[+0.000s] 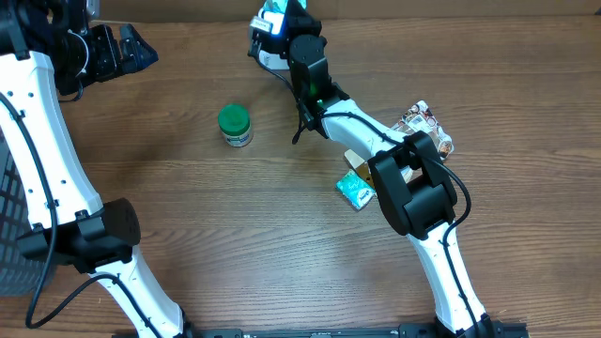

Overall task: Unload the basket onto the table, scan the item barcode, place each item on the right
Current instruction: 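Lift the green pouch to the scanner with the right gripper, then carry the green pouch right and drop it on the pile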

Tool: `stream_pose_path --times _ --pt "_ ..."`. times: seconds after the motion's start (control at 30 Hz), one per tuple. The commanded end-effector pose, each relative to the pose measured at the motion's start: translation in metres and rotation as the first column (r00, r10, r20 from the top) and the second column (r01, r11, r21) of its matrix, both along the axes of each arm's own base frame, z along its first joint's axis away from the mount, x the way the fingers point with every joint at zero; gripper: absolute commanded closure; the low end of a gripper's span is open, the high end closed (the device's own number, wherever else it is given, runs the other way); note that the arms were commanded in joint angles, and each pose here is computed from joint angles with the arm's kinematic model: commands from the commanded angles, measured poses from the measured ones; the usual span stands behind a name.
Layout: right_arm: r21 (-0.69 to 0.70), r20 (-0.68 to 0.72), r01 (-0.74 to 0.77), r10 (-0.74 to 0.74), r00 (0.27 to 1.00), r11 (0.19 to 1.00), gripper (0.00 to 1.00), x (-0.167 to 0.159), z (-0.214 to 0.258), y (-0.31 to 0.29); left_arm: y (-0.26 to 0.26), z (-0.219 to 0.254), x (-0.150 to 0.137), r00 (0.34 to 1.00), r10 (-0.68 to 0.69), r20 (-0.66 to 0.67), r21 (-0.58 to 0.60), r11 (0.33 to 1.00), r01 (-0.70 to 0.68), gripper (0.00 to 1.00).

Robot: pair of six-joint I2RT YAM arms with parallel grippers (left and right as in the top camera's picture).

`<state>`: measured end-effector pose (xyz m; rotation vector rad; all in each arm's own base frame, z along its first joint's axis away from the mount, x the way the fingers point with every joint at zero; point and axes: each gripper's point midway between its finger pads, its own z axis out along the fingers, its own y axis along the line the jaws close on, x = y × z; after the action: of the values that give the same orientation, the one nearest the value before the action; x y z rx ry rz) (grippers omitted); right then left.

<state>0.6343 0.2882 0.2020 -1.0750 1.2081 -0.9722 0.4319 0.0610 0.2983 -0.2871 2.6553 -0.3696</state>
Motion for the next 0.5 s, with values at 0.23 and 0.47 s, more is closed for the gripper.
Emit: stream_pose_path --times 0.23,0.47 --pt "0.079 0.015 0.032 -0.033 0.999 0.996 0.96 -0.002 0.019 -0.003 -0.003 0.000 0.000 1.000 -0.009 0.001 0.001 1.000 0.009 0.00" --pt "0.328 -0.053 0.039 -0.023 0.998 0.944 0.96 -0.023 0.073 -0.003 -0.003 0.000 0.000 1.000 -0.009 0.001 0.001 1.000 0.009 0.00"
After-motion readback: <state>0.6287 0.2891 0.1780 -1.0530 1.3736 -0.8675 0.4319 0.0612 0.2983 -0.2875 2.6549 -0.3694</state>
